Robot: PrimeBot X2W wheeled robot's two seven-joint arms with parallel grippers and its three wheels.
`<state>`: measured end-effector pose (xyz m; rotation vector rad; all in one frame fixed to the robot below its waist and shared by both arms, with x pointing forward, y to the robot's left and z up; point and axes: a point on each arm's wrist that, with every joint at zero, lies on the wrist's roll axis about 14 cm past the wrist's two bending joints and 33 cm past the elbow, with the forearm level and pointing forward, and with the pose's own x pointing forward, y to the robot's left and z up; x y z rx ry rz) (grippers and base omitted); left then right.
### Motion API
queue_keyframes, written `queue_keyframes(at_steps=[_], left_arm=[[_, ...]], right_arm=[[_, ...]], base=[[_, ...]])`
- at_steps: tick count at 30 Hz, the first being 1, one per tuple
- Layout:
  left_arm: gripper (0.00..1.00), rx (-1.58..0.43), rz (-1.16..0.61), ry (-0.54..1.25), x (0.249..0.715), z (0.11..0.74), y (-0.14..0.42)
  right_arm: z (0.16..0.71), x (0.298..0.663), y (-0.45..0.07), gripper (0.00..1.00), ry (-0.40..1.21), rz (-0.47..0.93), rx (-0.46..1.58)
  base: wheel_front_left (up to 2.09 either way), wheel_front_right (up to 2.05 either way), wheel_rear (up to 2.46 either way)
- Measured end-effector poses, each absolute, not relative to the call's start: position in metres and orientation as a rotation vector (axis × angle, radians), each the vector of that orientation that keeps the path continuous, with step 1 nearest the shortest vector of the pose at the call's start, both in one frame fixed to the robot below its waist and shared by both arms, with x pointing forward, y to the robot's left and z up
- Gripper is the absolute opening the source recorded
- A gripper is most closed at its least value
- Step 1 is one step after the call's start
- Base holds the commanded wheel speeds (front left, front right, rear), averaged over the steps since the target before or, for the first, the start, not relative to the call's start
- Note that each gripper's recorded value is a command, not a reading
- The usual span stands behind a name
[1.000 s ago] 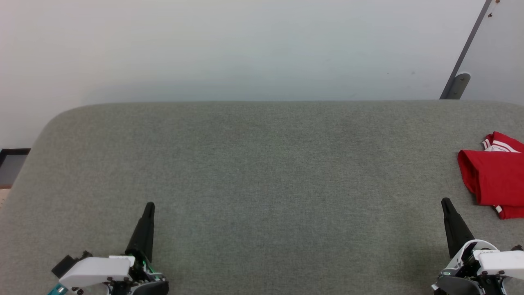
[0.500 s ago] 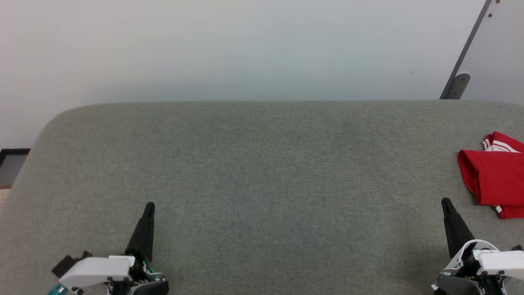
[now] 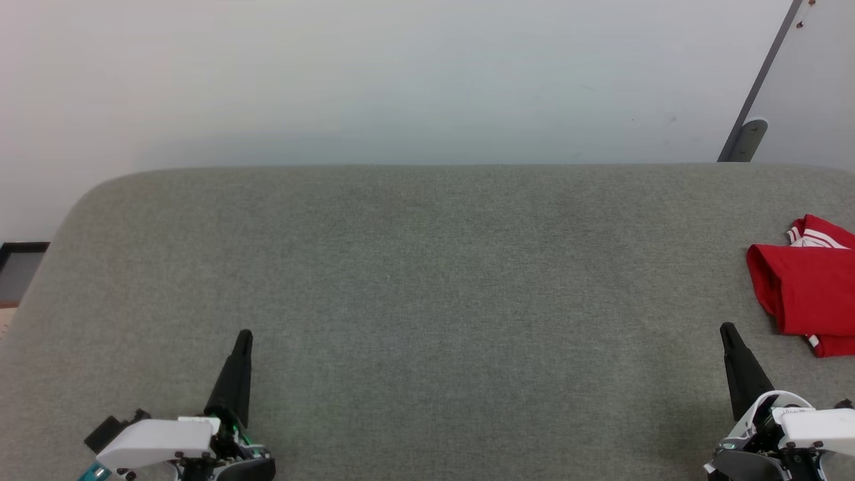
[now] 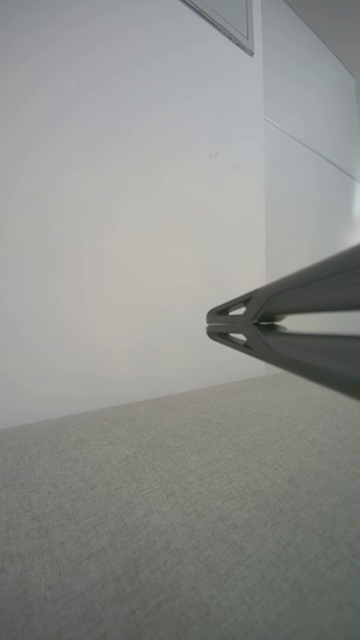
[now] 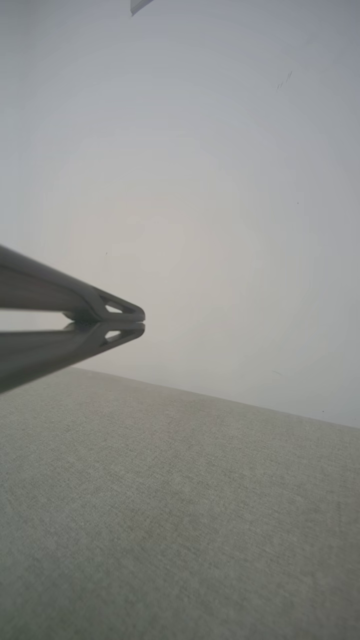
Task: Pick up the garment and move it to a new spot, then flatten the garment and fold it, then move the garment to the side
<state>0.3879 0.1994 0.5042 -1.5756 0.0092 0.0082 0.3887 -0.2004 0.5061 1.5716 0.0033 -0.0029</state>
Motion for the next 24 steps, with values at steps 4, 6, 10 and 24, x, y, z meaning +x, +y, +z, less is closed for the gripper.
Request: queue_keyframes(at_steps=[4, 6, 10, 24], left_arm=[[0.0, -1.576, 0.008, 0.009, 0.3879, 0.5042, 0.1994], [0.0, -1.576, 0.008, 0.01, 0.3879, 0.5042, 0.1993], [0.0, -1.576, 0.008, 0.01, 0.3879, 0.5042, 0.1993], [0.0, -1.576, 0.008, 0.009, 0.3879, 0.5042, 0.1994]], right_arm=[[0.5061, 0.3886, -0.2004, 0.0, 0.003, -0.003, 1.572], [0.5061, 0.3887, -0.2004, 0.0, 0.003, -0.003, 1.572], [0.5061, 0.3887, -0.2004, 0.0, 0.003, -0.003, 1.572], [0.5061, 0.3887, -0.2004, 0.0, 0.003, -0.003, 1.572]], base=[[0.0, 0.0, 0.0], [0.0, 0.0, 0.0], [0.0, 0.0, 0.0], [0.0, 0.0, 0.0]])
